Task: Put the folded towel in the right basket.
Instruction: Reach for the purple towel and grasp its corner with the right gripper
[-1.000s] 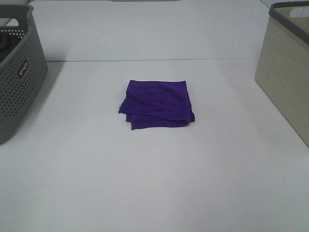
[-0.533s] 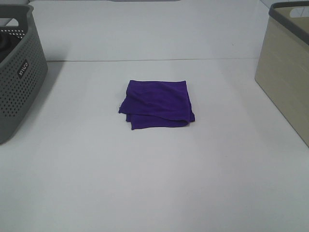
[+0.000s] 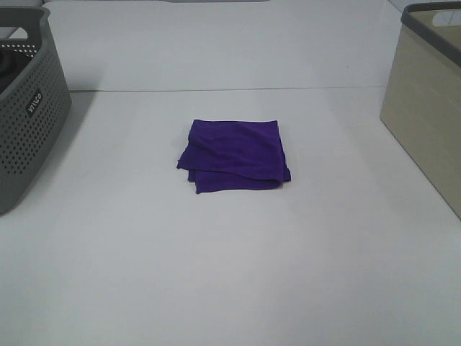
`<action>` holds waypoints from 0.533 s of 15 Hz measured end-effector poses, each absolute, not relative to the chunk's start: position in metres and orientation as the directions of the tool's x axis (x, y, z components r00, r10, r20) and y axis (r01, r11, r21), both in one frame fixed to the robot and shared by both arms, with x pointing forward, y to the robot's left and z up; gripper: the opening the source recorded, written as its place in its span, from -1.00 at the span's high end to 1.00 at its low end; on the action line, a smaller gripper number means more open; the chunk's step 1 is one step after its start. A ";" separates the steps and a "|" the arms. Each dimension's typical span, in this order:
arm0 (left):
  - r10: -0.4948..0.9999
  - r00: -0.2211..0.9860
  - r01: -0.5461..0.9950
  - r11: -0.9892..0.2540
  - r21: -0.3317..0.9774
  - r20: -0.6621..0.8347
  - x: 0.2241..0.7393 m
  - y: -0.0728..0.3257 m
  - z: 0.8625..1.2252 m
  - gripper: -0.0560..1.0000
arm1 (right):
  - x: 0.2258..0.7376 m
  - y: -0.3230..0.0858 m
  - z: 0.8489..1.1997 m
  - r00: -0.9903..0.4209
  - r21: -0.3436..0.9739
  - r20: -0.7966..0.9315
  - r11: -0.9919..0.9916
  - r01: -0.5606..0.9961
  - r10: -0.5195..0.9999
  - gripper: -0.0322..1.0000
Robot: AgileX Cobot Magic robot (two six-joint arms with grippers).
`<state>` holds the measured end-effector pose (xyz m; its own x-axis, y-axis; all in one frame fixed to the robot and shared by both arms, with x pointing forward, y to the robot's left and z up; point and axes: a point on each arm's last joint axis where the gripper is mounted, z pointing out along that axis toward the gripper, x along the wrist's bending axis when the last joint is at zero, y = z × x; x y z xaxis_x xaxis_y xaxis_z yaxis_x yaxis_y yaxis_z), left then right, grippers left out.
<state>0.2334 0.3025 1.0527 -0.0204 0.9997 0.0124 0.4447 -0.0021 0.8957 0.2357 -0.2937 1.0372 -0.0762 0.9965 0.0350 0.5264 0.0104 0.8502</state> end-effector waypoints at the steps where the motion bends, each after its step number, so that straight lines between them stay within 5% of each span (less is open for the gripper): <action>1: 1.000 -0.021 0.445 -0.003 0.896 0.013 0.233 0.303 1.053 -0.98 | 0.236 -0.294 1.037 -0.077 0.850 0.034 0.011 0.526 0.996 -0.89; 8: 1.000 -0.020 0.445 -0.002 0.896 0.012 0.233 0.303 1.053 -0.98 | 0.236 -0.294 1.037 -0.078 0.850 0.032 0.013 0.526 0.996 -0.89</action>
